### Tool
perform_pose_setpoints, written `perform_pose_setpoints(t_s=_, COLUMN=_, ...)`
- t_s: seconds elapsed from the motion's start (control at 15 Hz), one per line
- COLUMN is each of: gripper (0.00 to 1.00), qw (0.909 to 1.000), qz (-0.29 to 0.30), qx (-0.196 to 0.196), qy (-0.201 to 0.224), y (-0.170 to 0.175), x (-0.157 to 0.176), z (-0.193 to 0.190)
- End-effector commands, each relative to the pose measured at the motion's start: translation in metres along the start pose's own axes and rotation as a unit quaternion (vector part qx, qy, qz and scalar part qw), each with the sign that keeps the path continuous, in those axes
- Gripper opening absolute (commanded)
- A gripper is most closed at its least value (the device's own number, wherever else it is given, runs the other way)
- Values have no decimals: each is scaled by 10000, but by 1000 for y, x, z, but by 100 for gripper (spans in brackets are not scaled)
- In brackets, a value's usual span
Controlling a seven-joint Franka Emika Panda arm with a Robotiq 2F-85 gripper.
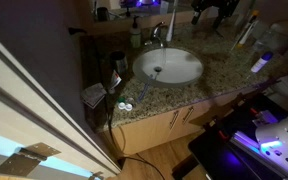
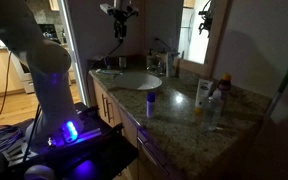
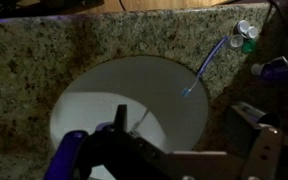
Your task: Pick the toothbrush on the counter and put it in the cup
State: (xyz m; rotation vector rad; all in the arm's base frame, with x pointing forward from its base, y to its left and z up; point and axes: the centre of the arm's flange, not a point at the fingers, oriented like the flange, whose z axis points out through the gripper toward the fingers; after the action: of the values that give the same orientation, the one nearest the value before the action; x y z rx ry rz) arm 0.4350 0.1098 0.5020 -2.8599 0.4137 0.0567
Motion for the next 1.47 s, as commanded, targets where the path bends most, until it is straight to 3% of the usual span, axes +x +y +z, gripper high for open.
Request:
perform_pose_setpoints(t_s=0.0, gripper=100, qw=10000, qz=0, qx=0, qy=0, y=0, x=0, z=0)
perform_pose_setpoints(t_s=0.2, gripper=100, qw=10000, qz=0, qx=0, qy=0, y=0, x=0, z=0)
perform_pose_setpoints(t_s=0.33, gripper=100, qw=9993, qz=161, qx=-264, qy=-199, y=-13, x=18, z=39)
perform_pose_setpoints(t_s=0.6, gripper=100, qw=9933, qz=858, qx=-36, qy=-771, y=-73, x=1, z=127)
perform_pose_setpoints(t_s=0.73, gripper=100, qw=9880, qz=1227, qx=149, qy=-925, y=-98, x=-3, z=151)
perform_pose_setpoints(t_s=0.8, gripper=100, qw=9921, qz=951, qx=-59, qy=-811, y=-77, x=-12, z=131)
perform_pose_setpoints(t_s=1.13, gripper=100, qw=9876, qz=1255, qx=-70, qy=-941, y=-91, x=-4, z=166)
perform_pose_setpoints(t_s=1.4, gripper=100, qw=9704, qz=2175, qx=438, qy=-950, y=-89, x=24, z=215)
